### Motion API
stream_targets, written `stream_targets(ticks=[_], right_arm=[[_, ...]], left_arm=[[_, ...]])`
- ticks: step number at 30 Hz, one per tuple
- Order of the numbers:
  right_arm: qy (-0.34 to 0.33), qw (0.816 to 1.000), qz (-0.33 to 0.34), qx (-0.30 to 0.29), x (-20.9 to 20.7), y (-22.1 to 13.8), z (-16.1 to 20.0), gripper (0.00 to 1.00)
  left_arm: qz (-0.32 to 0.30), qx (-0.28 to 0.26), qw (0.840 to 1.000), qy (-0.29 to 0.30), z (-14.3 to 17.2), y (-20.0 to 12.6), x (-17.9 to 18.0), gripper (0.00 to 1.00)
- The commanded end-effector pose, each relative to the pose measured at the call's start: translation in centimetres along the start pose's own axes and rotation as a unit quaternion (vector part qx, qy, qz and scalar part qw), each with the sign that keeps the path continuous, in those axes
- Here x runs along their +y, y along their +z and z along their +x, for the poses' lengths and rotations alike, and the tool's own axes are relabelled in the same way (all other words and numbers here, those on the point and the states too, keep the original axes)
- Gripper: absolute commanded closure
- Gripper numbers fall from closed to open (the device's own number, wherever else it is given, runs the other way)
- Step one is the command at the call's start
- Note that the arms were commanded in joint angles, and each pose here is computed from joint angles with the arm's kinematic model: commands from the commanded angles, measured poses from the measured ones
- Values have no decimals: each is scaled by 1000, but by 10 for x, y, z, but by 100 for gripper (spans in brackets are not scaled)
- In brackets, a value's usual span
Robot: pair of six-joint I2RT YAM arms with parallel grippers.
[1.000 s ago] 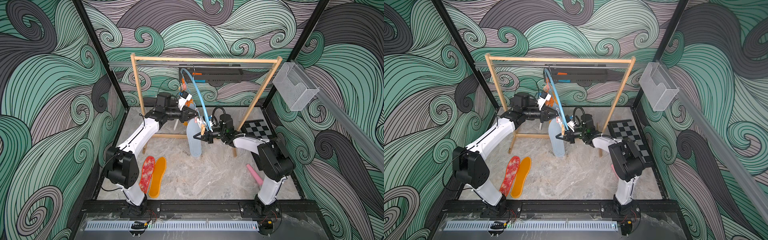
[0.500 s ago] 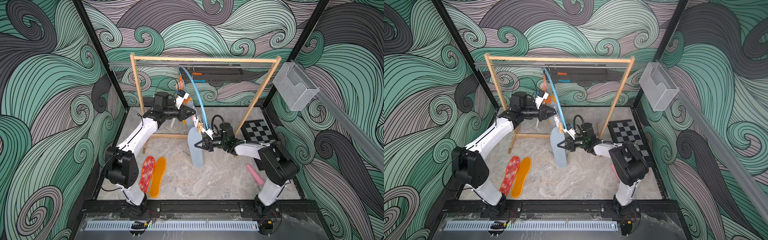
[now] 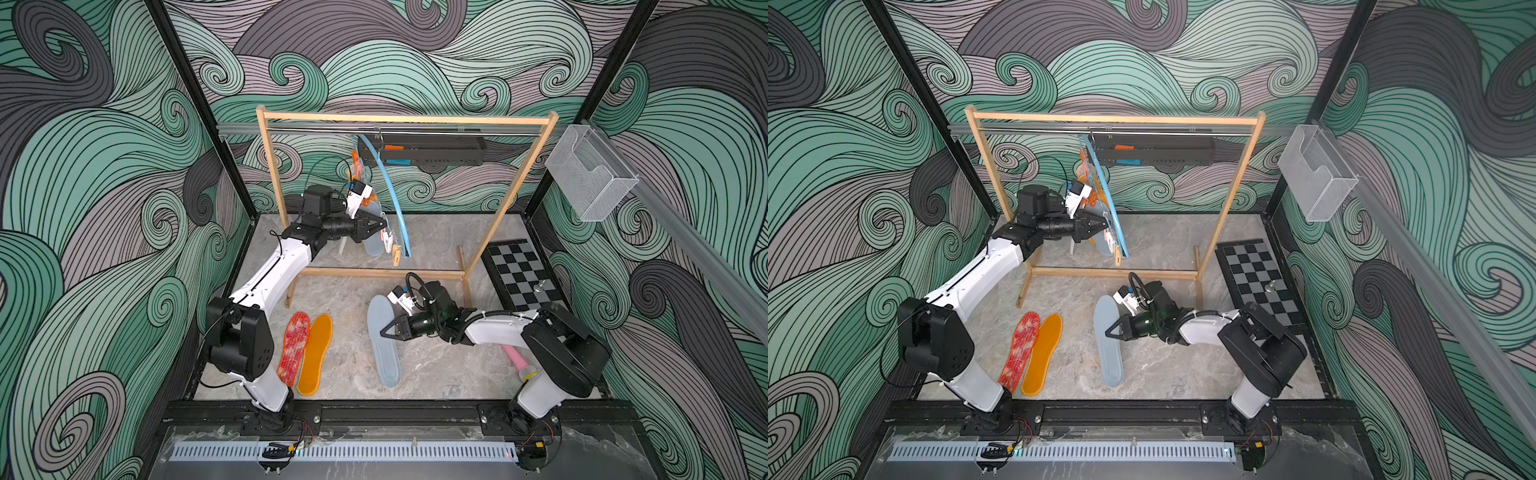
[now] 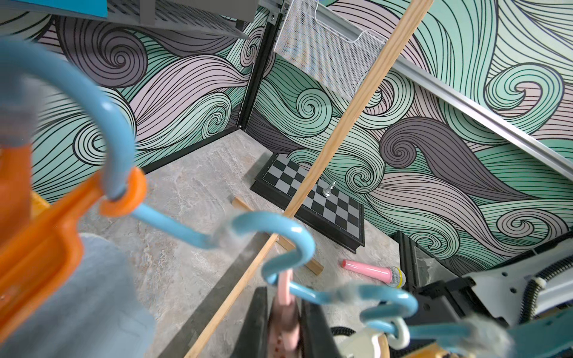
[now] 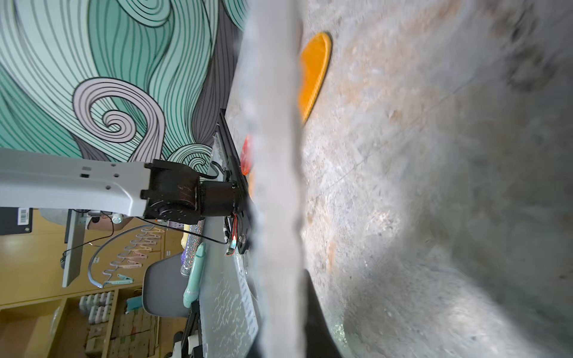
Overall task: Take the shoe insoles off the hanger
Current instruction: Place the insole at the center of the board.
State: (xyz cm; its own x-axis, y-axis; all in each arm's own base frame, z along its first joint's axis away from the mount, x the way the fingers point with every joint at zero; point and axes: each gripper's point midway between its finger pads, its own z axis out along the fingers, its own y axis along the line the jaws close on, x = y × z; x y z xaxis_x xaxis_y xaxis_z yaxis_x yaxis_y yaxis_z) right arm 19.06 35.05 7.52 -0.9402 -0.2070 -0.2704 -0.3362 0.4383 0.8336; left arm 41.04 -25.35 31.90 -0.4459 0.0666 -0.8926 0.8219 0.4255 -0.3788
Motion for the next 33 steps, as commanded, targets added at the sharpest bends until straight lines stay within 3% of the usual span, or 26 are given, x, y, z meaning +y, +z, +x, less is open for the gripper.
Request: stream_targets(ticks=[1,7,14,17,25,33], right_arm=[[54,998,37,-25,-2,21,-3,99],[49,997,58,-26,6,65,-3,96],[91,993,52,-45,-4,103,-19,91],[89,994,48,-31,-1,115,-19,83],[95,993,70,-23,-15,106,-8,59],[53,992,118,-13,-21,80,5,54]], left_arm=[[-11,-12,1000,2,-7,-9,0,98],[-12,-14,1000,-1,-8,-9,2,98],[-9,-14,1000,-7,-7,-9,2,98],[-9,-14,1000,-5,-8,-9,1,97],[-6,-21,1000,-12,-14,-13,1,97],[-9,-20,1000,-19,-12,-12,7,97]])
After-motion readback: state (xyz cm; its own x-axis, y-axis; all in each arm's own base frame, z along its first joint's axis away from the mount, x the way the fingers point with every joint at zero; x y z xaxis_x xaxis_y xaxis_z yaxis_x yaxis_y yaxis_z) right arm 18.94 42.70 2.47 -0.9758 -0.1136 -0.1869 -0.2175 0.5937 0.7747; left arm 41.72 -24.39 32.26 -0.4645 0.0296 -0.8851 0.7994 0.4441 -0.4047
